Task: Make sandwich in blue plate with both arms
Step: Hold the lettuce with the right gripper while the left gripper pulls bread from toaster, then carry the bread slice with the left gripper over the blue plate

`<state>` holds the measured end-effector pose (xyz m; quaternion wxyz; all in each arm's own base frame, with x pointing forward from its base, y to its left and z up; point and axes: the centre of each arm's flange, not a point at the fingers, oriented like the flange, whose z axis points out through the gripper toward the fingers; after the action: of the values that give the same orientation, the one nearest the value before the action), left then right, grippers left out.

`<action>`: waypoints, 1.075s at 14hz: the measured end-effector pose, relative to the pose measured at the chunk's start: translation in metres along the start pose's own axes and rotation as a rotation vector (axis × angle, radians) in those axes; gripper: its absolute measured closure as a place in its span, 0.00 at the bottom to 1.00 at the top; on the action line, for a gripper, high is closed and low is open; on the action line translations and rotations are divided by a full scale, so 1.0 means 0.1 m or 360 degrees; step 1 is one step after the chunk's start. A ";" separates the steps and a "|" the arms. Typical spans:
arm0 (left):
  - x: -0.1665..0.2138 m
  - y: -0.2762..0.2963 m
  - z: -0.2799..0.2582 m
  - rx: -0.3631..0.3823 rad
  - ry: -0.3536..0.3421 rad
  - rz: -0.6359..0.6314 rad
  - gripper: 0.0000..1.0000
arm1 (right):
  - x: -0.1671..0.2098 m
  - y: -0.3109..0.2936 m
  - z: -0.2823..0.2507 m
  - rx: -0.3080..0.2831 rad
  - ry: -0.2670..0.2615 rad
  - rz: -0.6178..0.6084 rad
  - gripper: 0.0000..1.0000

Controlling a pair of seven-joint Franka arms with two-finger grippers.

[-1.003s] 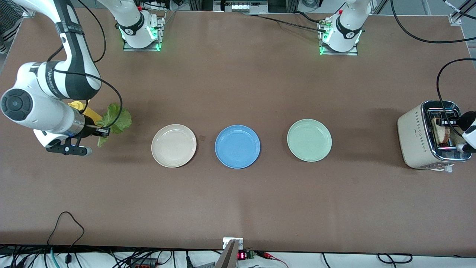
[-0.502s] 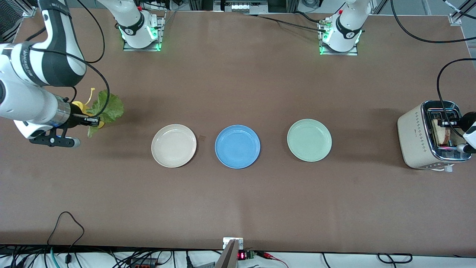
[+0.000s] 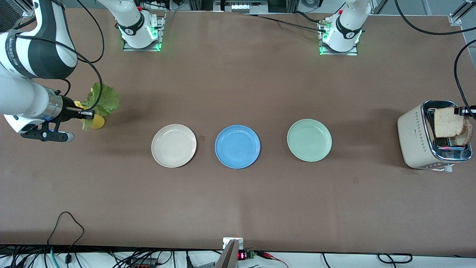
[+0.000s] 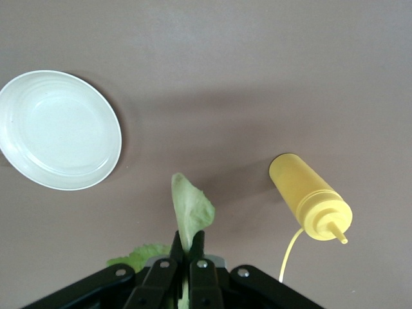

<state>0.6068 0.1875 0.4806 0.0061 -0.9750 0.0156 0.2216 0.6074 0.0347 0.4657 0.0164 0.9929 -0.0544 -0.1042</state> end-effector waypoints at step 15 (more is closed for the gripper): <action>0.64 3.73 0.25 -0.0503 -0.0020 0.0196 0.91 | -0.14 -0.56 -0.03 0.0210 -0.0107 0.0531 0.96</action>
<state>0.6416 -0.1869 0.4287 -0.1609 -0.9596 0.0401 0.2273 0.6002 0.0915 0.4687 -0.0337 0.9650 -0.2257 -0.1294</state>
